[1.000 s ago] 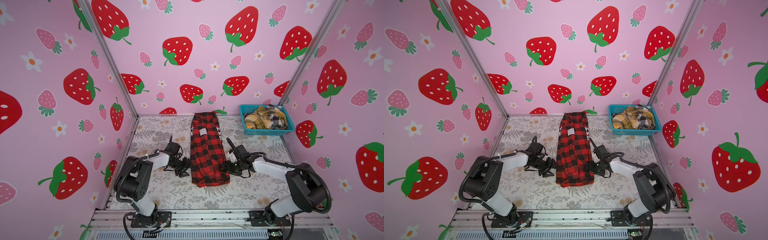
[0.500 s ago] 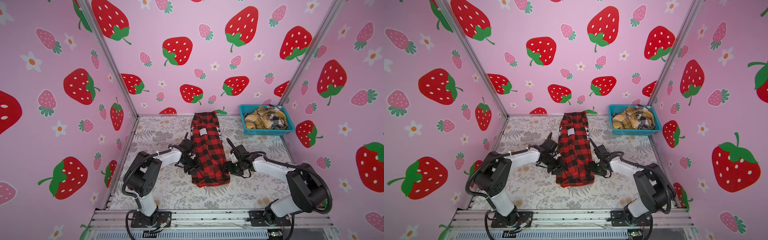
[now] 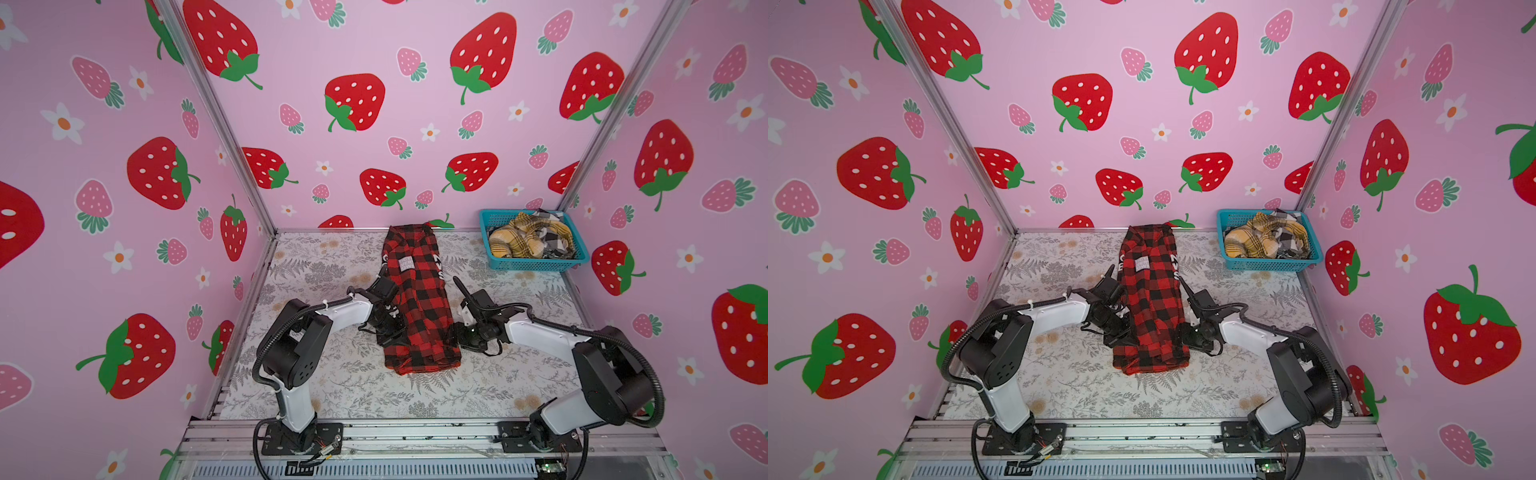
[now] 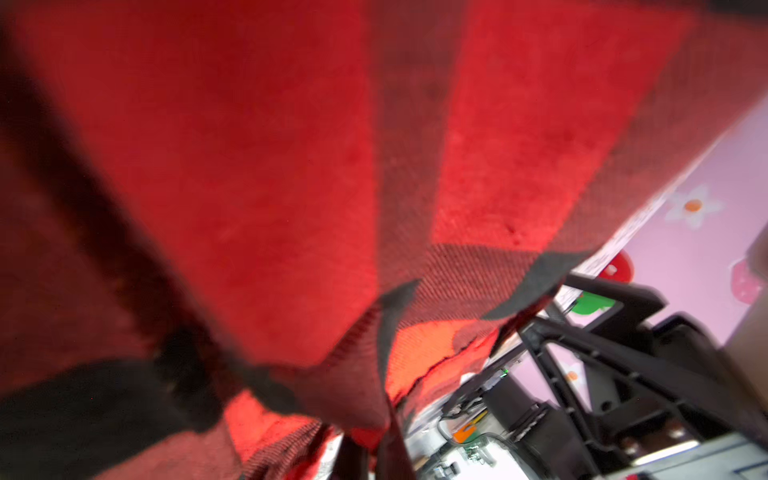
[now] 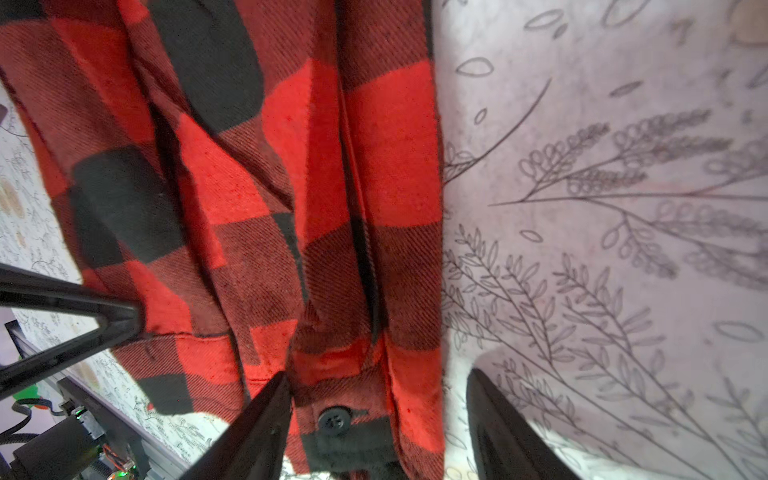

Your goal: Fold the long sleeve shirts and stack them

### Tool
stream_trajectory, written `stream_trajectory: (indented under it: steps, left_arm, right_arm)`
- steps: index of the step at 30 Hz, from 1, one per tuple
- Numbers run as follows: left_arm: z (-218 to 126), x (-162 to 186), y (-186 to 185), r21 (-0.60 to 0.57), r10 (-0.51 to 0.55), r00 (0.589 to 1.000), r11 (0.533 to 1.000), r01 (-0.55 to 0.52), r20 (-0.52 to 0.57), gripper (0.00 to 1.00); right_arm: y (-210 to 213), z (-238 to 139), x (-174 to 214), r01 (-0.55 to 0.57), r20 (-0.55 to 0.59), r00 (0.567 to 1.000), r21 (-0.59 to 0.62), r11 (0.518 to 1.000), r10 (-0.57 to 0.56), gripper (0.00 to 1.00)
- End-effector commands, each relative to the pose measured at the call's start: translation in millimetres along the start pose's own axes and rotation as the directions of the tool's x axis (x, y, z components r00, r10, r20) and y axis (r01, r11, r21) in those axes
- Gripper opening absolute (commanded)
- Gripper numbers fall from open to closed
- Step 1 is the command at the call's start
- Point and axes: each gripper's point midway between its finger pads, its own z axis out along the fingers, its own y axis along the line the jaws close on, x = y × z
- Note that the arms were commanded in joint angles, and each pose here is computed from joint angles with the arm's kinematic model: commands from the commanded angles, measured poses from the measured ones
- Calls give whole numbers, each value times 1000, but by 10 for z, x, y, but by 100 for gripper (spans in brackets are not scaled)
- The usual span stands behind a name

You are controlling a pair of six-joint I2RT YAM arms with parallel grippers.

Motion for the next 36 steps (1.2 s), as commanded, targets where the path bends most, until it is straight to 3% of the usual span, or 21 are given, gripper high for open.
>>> stream_trajectory:
  steps: [1, 9, 15, 21, 24, 27, 30, 36]
  left_arm:
    - [-128, 80, -63, -1, 17, 1000, 1000, -17, 8, 0]
    - [-290, 204, 59, -43, 32, 999, 999, -30, 26, 0]
    - [0, 213, 234, -48, -8, 999, 999, 6, -41, 0]
    - [4, 258, 278, -62, -5, 999, 998, 2, -50, 37]
    - [-269, 257, 147, -59, 58, 998, 997, -58, 6, 52]
    - [-691, 219, 34, -41, 127, 984, 992, -123, 128, 71]
    - [-872, 155, 208, -23, 80, 982, 997, -77, 170, 76]
    - [-580, 73, 436, 60, -37, 997, 998, 33, 72, 74]
  right_arm:
    - [-109, 3, 72, -22, -25, 999, 50, 999, 23, 68]
    - [-121, 1, 62, -23, -22, 999, 58, 998, 25, 67]
    - [-101, -8, 35, -22, -19, 1000, 57, 998, 23, 67]
    - [-87, -114, -5, -12, 3, 1000, 73, 997, 11, 71]
    - [-115, -216, -59, 1, 26, 1000, 110, 994, -4, 75]
    - [-106, -274, -73, -1, 37, 999, 87, 996, -2, 79]
    - [-51, -219, -17, -4, 10, 1000, 10, 1000, 4, 78]
    - [-56, -84, 54, -31, -20, 999, -51, 998, 30, 75]
